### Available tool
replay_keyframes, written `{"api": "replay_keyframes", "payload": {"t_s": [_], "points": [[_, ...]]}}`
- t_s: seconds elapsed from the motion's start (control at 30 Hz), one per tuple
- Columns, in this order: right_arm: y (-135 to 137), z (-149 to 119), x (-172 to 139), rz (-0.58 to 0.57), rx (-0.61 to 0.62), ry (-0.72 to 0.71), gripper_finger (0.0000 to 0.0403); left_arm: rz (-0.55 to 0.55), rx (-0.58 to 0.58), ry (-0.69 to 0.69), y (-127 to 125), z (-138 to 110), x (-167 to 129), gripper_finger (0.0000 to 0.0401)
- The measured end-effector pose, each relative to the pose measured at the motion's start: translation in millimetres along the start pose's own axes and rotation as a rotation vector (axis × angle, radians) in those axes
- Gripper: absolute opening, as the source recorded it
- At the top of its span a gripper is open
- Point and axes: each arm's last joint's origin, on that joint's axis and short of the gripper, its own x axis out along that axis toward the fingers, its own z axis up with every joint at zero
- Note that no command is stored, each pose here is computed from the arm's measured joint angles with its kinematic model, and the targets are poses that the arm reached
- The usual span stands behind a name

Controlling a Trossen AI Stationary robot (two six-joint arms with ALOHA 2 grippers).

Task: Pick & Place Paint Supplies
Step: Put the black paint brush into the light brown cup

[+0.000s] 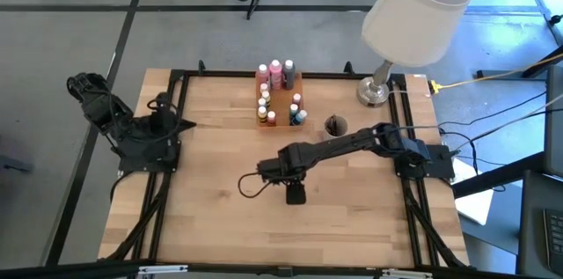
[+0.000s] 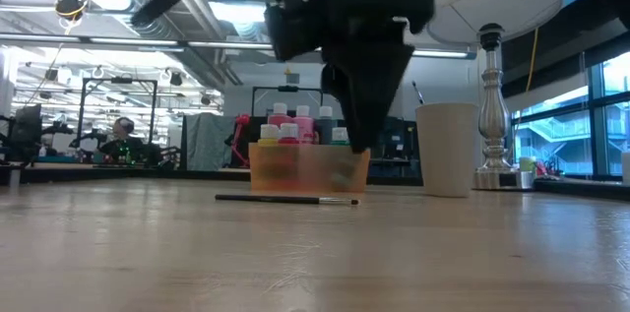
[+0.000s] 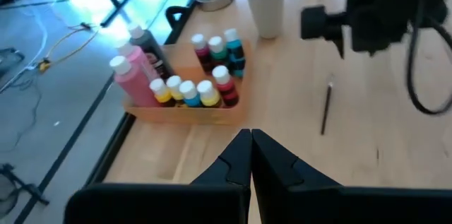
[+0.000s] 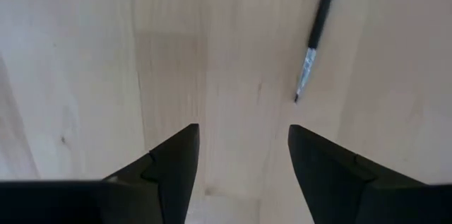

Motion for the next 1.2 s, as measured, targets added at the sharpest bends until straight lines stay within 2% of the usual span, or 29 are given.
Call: {"api": "replay_keyframes", "payload": {"t_s": [0.13,0.3,0.53,0.7,1.03,1.2], "points": [[0,0,7,0.001,-0.069,-0.007,0.0222,0.016,-0.053,-0.009,0,0,0,0.0002],[-3,3,17,0.036,-0.096,-0.039,0.0222,0.016,-0.121,-0.009,1,0,0,0.0002],[-11,6,25,0.037,-0.047,-0.079,0.0222,0.027,-0.161,-0.018,1,0,0,0.0002],[-21,6,24,0.033,0.026,-0.057,0.0222,0.039,-0.162,-0.026,1,1,0,0.0002],[-26,3,24,0.035,-0.048,-0.025,0.0222,0.089,-0.144,-0.06,3,1,0,0.0002],[-30,2,31,0.036,-0.046,-0.025,0.0222,0.097,-0.126,-0.063,3,2,0,0.0002]]}}
